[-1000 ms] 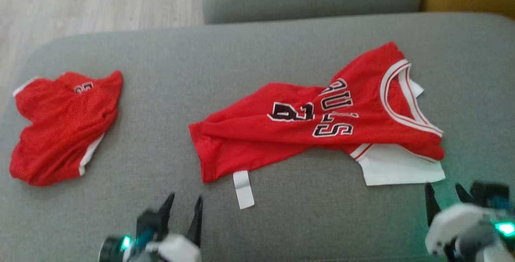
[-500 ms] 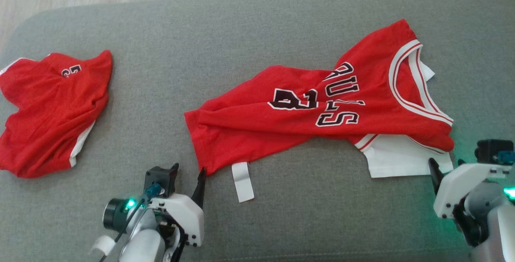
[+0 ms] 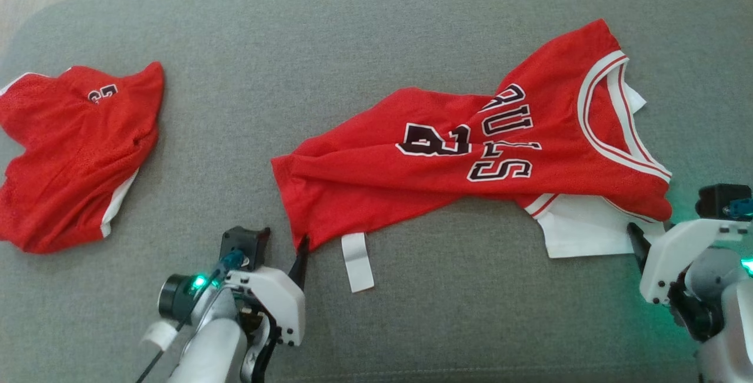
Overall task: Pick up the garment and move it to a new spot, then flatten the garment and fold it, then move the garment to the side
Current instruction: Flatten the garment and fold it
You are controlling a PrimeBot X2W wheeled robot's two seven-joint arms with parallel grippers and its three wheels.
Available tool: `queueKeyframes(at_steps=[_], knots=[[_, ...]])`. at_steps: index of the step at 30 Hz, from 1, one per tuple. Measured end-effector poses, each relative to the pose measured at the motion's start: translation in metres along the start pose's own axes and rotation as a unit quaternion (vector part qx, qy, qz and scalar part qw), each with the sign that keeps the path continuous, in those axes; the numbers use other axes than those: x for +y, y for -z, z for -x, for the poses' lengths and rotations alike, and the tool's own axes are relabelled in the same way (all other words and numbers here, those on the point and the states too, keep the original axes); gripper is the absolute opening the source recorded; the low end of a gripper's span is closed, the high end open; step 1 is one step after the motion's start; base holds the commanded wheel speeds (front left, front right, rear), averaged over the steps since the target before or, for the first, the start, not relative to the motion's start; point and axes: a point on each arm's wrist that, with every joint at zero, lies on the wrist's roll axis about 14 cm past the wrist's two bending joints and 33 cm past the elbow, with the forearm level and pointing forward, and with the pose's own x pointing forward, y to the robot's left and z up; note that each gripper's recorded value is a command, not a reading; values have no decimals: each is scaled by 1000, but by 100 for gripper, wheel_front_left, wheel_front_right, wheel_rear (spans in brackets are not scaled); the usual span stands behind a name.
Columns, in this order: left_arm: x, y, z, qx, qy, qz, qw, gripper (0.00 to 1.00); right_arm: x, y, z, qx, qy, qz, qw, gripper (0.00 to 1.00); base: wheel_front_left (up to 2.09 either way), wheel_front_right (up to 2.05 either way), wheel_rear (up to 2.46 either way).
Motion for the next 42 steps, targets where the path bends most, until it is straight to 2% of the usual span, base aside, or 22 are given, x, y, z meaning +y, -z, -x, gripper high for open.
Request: queueKeyframes(at_steps=[11,23,27,30,31,33,34,35,36,42], knots=[[-26,-1,10,38,42,29,998,100,1,-1,2,0,-5,-1,1000,100,0,0,0],[-31,-1,9,82,34,15,996,100,3,0,2,6,-8,0,1000,100,0,0,0],[-31,1,7,88,31,14,996,86,3,0,2,9,-9,0,1000,100,0,0,0],[-29,1,5,90,27,12,995,70,4,1,1,11,-11,2,1000,100,0,0,0],[-28,0,3,90,26,10,996,49,4,1,1,13,-11,2,1000,100,0,0,0],[-26,-2,0,88,24,3,996,40,5,1,1,13,-12,4,1000,100,0,0,0],[-25,-2,-1,87,23,0,996,33,5,1,1,14,-12,5,1000,95,0,0,0],[-25,-2,-2,88,23,-2,996,13,6,1,1,16,-14,6,1000,66,0,0,0],[-24,-1,-2,90,23,-3,996,0,8,0,1,16,-17,5,1000,0,0,0,0],[-21,-4,-2,81,20,-8,996,0,22,-6,7,4,-48,-17,999,0,0,0,0]])
